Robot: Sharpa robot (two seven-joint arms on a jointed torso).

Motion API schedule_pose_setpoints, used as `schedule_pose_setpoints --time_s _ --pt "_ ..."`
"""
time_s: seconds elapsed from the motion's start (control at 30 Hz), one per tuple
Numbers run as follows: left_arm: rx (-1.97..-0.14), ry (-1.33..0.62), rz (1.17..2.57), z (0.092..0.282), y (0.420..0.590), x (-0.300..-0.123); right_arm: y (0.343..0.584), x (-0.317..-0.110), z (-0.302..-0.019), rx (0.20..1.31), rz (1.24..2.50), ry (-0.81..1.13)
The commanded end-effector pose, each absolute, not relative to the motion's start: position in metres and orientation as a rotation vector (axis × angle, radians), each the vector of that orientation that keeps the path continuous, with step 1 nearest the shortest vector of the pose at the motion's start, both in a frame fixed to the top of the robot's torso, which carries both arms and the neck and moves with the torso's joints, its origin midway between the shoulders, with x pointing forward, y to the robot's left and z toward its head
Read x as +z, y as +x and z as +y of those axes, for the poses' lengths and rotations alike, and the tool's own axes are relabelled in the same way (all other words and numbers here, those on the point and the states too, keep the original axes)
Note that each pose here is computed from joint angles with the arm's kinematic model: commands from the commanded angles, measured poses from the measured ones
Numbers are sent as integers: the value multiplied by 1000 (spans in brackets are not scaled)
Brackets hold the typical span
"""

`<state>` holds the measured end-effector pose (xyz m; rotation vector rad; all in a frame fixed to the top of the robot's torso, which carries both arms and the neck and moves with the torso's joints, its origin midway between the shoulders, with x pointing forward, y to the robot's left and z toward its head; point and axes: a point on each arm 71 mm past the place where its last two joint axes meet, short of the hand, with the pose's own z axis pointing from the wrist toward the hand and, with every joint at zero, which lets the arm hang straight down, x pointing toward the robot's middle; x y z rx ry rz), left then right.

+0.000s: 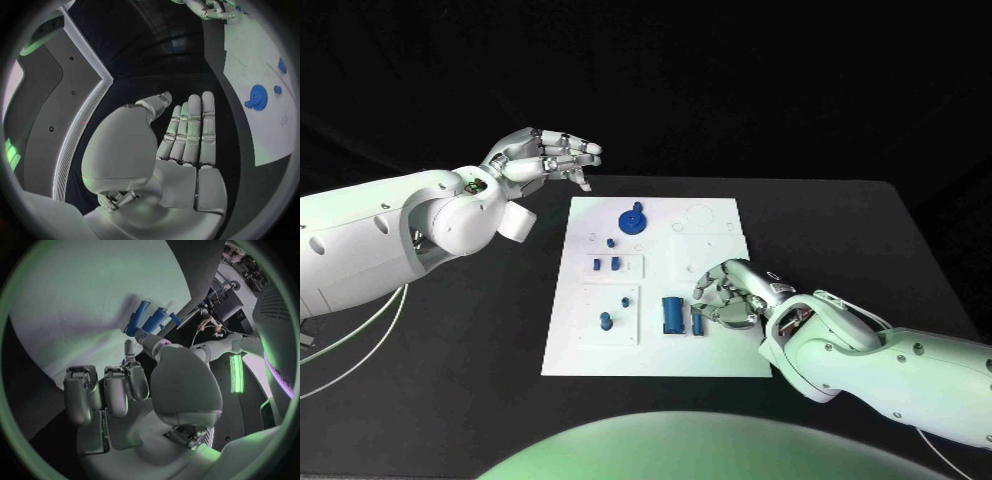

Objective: Assemble the parts on the task board

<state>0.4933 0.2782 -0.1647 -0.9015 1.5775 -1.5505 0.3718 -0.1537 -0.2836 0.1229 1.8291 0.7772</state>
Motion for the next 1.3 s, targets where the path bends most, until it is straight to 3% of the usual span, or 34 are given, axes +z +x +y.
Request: schedule_pose_setpoints --time_s 0.03,0.53,0.97,1.3 --pt "-1570 -893 1579 276 493 -164 372 -288 -156 762 1851 98" --pt "-1570 -893 1578 276 493 -164 376 -290 -158 776 1832 101" --pt "-1569 -893 1579 276 494 -164 365 -278 -156 871 1764 132" --pt "-1566 -895 1578 277 494 -164 362 -278 -162 870 1813 119"
